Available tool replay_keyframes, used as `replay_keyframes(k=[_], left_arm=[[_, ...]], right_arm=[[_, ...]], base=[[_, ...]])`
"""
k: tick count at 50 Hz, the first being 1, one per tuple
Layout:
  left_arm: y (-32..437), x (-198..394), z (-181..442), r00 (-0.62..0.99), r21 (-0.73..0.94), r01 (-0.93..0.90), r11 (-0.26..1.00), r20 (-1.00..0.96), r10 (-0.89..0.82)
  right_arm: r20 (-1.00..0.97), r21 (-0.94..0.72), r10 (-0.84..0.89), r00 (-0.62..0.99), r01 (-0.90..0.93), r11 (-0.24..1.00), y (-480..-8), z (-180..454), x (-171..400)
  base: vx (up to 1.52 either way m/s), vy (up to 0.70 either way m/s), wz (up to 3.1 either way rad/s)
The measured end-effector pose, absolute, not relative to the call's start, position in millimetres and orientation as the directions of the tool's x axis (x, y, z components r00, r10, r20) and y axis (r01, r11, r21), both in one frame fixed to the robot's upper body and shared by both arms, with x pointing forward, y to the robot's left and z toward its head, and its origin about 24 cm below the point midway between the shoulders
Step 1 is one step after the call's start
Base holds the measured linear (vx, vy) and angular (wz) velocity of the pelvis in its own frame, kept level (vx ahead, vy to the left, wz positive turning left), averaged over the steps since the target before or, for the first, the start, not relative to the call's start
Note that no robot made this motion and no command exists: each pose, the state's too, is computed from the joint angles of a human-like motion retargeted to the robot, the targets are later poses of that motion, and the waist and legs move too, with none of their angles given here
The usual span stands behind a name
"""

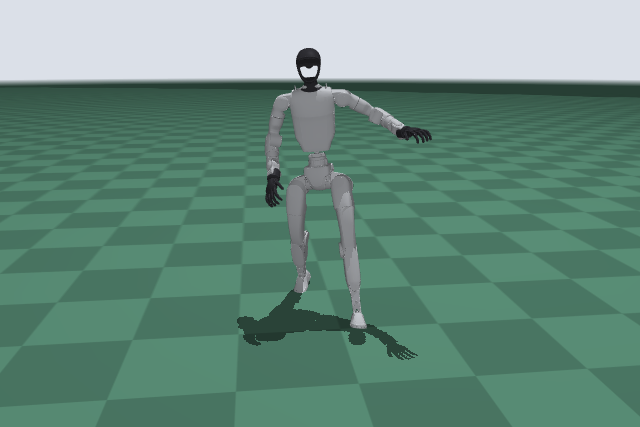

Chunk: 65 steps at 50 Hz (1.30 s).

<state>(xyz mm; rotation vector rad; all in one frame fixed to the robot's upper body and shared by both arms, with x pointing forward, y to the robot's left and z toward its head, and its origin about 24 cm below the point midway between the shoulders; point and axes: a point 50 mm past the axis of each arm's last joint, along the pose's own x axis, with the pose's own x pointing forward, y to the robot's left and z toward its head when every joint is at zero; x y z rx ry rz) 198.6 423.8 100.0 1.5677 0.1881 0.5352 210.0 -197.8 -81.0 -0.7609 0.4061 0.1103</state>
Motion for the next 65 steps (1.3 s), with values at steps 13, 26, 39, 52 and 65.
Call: replay_keyframes(k=[13, 26, 39, 52, 65], left_arm=[[412.6, 160.9, 73.9, 0.88, 0.983, -0.154, -0.101, 0.183, 0.438], [394.5, 127.0, -0.5, 0.802, 0.99, -0.019, 0.138, -0.067, 0.594], [359.2, 101.3, -62.4, 0.762, 0.916, 0.162, 0.367, -0.353, 0.543], [291.4, 66.1, -136.9, 0.489, 0.551, 0.168, 0.817, -0.766, 0.416], [218.6, 103.8, -149.7, 0.579, 0.273, 0.059, 0.96, -0.793, 0.19]], right_arm=[[-0.624, -0.567, -0.195, 0.756, -0.267, 0.78, -212.3, -129.9, 136.9], [-0.656, -0.573, -0.278, 0.702, -0.223, 0.789, -240.3, -133.4, 111.2], [-0.641, -0.567, -0.329, 0.694, -0.139, 0.812, -245.4, -129.2, 95.7], [-0.707, -0.526, -0.33, 0.625, -0.153, 0.837, -259.9, -131.0, 100.3], [-0.618, -0.478, -0.268, 0.739, -0.083, 0.874, -242.3, -115.8, 141.0]], base=[[0.62, 0.4, 0.49], [0.5, 0.22, 0.98], [0.52, -0.03, 0.71], [0.55, -0.16, 0.11], [0.32, -0.07, -0.57]])
